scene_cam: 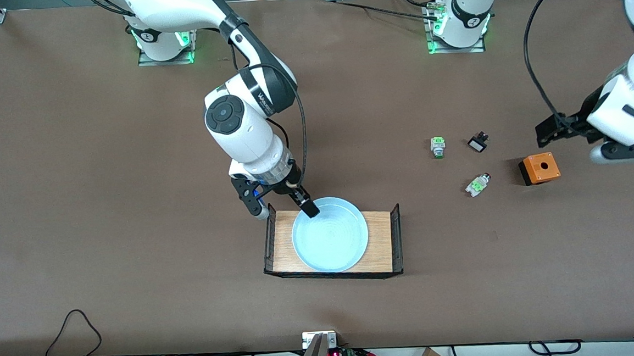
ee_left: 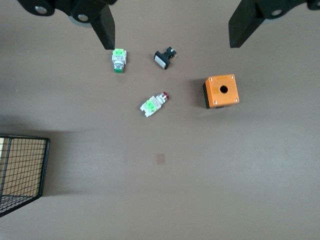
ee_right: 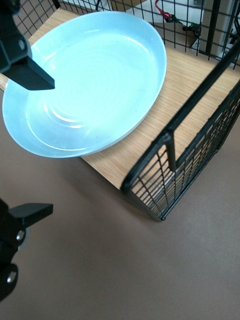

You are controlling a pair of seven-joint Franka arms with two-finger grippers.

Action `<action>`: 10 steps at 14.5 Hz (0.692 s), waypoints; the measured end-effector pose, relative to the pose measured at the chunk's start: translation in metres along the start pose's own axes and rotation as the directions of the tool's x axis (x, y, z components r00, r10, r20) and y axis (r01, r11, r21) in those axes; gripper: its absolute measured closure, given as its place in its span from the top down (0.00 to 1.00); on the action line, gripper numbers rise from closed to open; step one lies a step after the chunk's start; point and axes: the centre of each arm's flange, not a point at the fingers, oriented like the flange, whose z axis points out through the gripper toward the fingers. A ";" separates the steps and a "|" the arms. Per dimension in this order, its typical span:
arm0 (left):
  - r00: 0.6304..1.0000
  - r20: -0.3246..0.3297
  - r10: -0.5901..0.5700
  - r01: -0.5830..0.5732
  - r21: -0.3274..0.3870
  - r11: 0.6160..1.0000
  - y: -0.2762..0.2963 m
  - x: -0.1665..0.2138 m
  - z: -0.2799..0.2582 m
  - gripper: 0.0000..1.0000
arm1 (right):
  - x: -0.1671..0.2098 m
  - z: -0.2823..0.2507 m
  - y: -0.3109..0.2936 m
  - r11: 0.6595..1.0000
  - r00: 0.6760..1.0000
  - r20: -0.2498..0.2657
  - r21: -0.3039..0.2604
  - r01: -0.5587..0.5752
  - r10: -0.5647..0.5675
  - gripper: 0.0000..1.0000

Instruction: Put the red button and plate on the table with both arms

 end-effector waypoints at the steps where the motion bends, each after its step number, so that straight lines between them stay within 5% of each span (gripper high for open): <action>1: 1.000 -0.019 0.003 -0.003 0.000 1.000 -0.003 -0.010 0.002 1.00 | 0.001 0.003 0.001 1.000 1.000 -0.001 -0.003 -0.001 0.001 1.00; 5: 0.992 -0.037 0.118 -0.117 0.014 0.993 -0.003 -0.037 0.009 1.00 | 0.007 0.011 0.003 1.000 1.000 -0.006 -0.013 -0.008 0.008 1.00; 10: 0.992 -0.022 0.125 -0.125 0.014 0.992 -0.003 -0.040 0.010 1.00 | 0.005 0.016 0.005 1.000 1.000 -0.005 -0.019 -0.014 0.014 1.00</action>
